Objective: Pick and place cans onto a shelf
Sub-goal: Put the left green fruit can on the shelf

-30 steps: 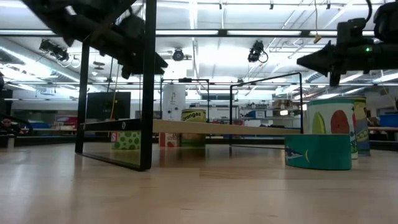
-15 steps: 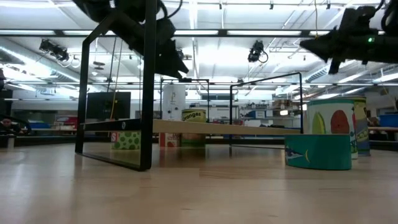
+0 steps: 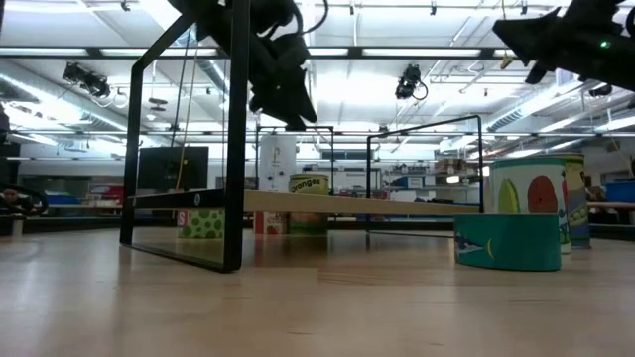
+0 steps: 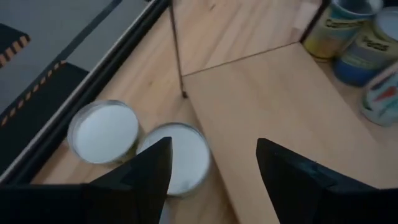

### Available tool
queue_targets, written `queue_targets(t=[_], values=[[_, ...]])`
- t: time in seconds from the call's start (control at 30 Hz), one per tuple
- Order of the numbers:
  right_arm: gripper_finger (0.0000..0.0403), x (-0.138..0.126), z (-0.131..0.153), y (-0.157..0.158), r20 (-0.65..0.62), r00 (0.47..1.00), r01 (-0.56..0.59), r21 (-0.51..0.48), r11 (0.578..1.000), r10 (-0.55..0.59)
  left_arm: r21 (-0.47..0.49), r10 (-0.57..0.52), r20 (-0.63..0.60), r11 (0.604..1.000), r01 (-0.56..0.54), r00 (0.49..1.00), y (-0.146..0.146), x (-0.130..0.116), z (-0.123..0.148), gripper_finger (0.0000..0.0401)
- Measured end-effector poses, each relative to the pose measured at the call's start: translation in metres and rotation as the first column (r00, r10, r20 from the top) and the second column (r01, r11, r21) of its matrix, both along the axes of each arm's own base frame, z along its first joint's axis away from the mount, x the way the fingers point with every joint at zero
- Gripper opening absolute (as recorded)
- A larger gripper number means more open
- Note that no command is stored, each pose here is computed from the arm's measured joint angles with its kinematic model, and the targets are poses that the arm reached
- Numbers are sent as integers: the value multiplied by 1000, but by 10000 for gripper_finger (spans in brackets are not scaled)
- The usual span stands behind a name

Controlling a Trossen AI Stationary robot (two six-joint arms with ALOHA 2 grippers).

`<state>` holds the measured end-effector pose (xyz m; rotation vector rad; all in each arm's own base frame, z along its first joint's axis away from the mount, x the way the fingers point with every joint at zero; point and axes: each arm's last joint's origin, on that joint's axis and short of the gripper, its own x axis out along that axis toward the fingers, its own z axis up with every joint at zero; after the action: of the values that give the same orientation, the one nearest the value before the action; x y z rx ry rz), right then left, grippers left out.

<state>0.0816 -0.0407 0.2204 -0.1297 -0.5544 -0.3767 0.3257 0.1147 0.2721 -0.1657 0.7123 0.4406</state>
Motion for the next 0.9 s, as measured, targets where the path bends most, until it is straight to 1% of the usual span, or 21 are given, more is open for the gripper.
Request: queue_targets(t=[0.07,0.13,0.23,0.27,0.47,0.57,0.67,0.77,0.9], values=[[25,1,-1,-1,-15,999,37,-10,999,-38,1,19,2,1000,-19,1000,7,2,1,239],[25,2,-2,-1,-35,998,49,-34,998,-50,-3,36,-9,999,-36,999,12,2,0,238],[25,4,-2,-1,-81,996,37,-123,992,-47,-12,49,-27,999,-49,998,17,2,-5,238],[25,4,-2,-1,-86,995,40,-137,990,-53,-12,52,-26,999,-52,998,18,2,-6,238],[25,2,0,-4,-40,984,169,-82,982,-173,-11,59,-6,998,-59,998,20,4,-5,238],[25,-1,3,-5,9,971,239,-79,968,-239,-19,71,12,997,-71,997,20,5,-5,238],[25,0,4,-7,3,954,298,-96,950,-299,-25,80,27,997,-80,996,23,8,-8,238],[26,3,1,-9,-34,949,310,-101,945,-315,-37,99,30,995,-98,995,28,14,-12,238],[39,8,-2,-12,-65,948,308,-78,948,-313,-62,117,-47,991,-120,992,37,21,-14,239]])
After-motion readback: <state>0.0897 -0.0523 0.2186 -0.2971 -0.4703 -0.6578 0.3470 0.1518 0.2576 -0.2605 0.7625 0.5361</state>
